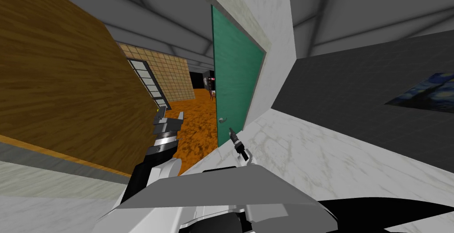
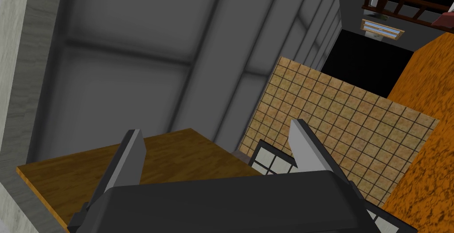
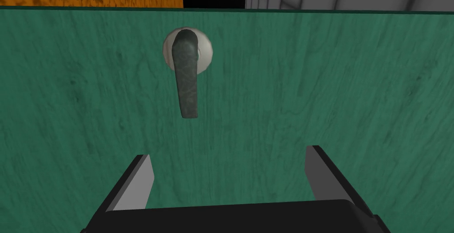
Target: Push the door open
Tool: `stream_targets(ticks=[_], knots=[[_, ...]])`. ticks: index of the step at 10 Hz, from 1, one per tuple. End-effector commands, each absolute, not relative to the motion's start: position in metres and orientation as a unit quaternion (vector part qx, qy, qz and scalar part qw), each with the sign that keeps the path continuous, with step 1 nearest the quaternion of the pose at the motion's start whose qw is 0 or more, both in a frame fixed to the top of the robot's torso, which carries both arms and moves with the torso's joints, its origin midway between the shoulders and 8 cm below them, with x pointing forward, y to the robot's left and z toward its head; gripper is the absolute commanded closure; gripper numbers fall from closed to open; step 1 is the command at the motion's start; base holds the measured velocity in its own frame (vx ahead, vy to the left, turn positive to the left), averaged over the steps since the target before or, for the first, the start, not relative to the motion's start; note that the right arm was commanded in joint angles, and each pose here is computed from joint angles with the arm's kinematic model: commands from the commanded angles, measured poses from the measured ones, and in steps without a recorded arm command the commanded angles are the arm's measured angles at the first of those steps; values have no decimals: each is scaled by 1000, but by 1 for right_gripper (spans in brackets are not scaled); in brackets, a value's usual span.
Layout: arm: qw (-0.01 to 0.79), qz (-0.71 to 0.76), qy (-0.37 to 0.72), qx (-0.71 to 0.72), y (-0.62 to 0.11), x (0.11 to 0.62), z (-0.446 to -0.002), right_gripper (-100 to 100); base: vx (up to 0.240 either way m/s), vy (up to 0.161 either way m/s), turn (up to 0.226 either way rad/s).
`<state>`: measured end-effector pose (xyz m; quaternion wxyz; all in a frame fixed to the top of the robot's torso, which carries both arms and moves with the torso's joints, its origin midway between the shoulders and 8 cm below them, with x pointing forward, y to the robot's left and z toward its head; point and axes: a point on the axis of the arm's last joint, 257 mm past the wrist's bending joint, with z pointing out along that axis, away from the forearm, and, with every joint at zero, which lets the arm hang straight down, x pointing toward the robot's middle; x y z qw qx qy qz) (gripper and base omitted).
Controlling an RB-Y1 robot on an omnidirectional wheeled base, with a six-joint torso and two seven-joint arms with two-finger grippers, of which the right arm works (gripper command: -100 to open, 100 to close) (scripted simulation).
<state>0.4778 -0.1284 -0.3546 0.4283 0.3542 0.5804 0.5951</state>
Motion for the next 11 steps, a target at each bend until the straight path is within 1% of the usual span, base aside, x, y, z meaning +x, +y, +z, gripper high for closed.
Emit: stream_targets(ticks=[1,6,10,11], knots=[[419,597,585,356,-122,477,-361,-100,92,-40,22],[385,602,598,362,-100,469,-382,-100,104,-77,31],[374,604,603,365,-92,466,-388,-100,70,-37,15],[379,597,606,364,-102,467,-390,-100,125,50,41]])
